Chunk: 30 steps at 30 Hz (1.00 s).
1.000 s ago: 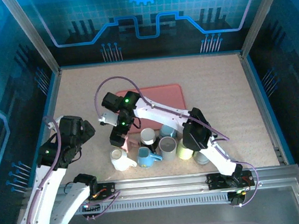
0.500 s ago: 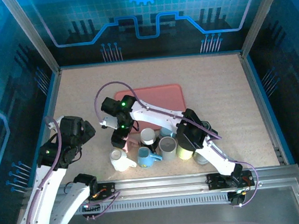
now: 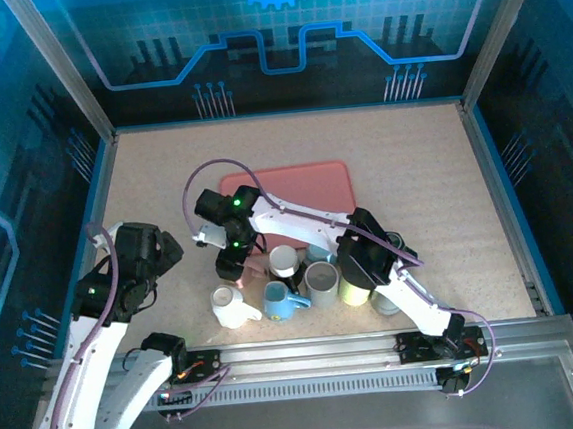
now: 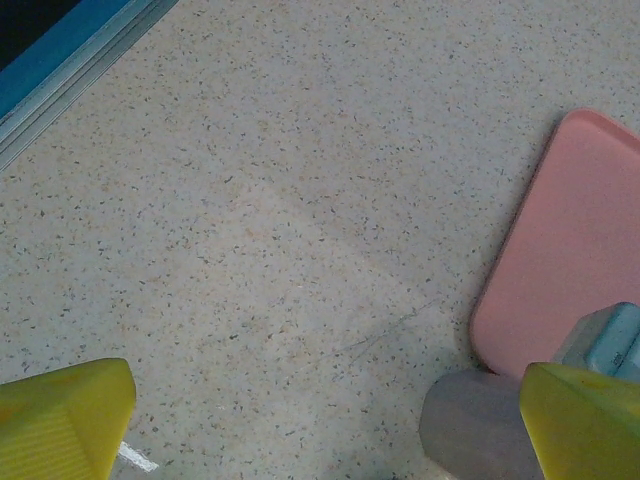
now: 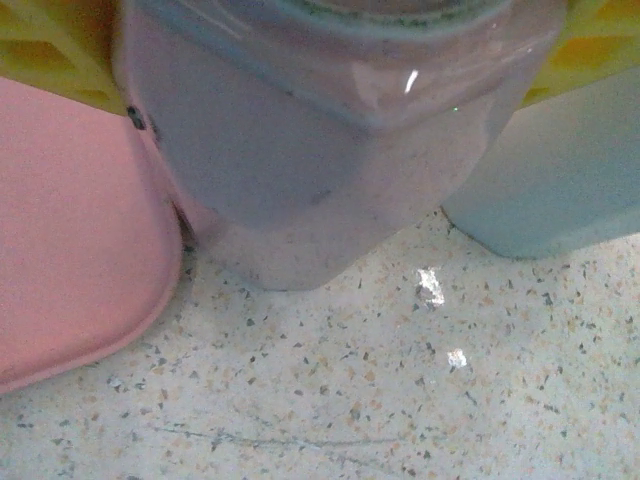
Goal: Turn the mug right side up
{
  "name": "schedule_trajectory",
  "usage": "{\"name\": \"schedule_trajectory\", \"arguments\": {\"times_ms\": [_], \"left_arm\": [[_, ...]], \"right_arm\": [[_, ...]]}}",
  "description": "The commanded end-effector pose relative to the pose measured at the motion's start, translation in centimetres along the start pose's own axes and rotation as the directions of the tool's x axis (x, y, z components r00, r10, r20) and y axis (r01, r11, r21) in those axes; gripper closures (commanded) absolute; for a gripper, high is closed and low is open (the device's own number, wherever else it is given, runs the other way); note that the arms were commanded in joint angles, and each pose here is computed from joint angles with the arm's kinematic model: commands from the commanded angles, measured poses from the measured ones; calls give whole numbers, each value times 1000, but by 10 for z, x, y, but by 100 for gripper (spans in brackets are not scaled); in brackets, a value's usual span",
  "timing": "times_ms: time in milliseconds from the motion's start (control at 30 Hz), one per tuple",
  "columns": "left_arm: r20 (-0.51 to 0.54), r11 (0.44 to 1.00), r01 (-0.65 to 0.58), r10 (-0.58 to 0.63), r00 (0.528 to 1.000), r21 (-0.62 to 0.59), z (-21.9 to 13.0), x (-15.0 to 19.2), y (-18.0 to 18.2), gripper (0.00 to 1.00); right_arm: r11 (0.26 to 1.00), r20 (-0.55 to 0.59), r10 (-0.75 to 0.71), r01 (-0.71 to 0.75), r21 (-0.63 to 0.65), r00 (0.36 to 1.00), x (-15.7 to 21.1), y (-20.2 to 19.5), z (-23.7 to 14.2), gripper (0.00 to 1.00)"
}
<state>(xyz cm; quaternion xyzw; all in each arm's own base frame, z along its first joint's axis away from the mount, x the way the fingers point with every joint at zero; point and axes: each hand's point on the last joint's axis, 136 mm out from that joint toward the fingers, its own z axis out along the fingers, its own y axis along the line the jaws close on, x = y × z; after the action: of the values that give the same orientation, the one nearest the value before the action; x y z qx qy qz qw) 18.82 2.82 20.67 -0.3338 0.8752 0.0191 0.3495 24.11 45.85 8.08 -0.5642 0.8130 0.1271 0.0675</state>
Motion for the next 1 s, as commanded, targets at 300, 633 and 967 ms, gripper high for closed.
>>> {"name": "schedule_trajectory", "arguments": {"times_ms": [300,633,967], "left_arm": [[19,1000,18,-18,1000,-14,2,-2,3,1],[20,997,18,-20,1000,82,-12,-22,-25,2],[-223,808,4,157,962,589,-26,10,-142,2]], "right_arm": [[996,258,93,-87,-35,962,-38,0,-88,58],[940,575,333,-313,-137,748,-55,-38,-198,57],[717,712,672,-420,-556,205,7,-110,-291,62]]}}
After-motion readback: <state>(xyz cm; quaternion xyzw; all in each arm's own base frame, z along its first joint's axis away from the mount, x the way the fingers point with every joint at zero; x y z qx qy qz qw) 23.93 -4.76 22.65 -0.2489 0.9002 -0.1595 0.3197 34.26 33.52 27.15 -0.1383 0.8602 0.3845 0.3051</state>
